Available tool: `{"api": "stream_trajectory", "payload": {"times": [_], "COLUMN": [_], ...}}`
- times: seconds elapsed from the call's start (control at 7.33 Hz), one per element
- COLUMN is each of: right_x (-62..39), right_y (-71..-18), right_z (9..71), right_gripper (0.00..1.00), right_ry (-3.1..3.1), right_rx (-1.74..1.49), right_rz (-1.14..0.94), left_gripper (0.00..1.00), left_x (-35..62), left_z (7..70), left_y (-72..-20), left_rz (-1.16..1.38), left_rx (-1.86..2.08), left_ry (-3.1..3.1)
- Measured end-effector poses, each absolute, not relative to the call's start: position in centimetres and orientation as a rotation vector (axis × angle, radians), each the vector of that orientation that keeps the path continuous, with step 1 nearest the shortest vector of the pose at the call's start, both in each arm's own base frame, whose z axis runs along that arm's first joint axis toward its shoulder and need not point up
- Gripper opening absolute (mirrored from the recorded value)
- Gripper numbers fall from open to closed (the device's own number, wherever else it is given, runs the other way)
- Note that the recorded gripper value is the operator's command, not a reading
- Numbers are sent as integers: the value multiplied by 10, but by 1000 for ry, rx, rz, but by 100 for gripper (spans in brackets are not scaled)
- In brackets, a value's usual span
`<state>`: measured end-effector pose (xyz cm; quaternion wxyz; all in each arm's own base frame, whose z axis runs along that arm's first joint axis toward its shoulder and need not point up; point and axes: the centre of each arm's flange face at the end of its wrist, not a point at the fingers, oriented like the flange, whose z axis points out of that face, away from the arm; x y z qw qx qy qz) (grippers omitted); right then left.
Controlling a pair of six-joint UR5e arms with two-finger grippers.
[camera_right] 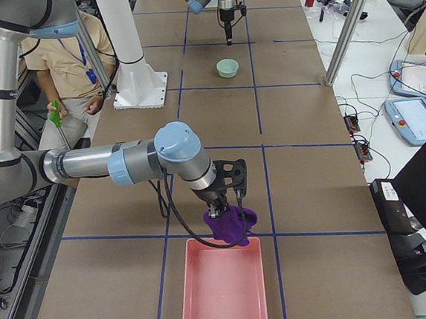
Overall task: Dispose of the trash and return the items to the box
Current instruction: 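Drop the purple cloth into the pink bin while the left gripper reaches the bowl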
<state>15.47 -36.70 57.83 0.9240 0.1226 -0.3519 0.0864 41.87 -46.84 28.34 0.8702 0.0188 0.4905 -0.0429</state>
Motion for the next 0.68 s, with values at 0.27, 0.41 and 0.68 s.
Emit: {"api": "stream_trajectory", "payload": {"times": [0.27, 0.41, 0.68], "right_x": [186, 190, 191], "right_y": [-359, -352, -341], "right_z": [626, 657, 710], "right_gripper": [0, 0, 0], "right_ry": [-649, -629, -628], "right_rx": [210, 171, 98], "right_rz": [89, 52, 38], "left_gripper": [83, 83, 83], "left_x": [441, 451, 474], "left_z": [277, 279, 283], "left_y": [-459, -454, -445], "left_rz": [-100, -100, -90], "left_rx": [49, 56, 60], "left_ry": [975, 953, 920]}}
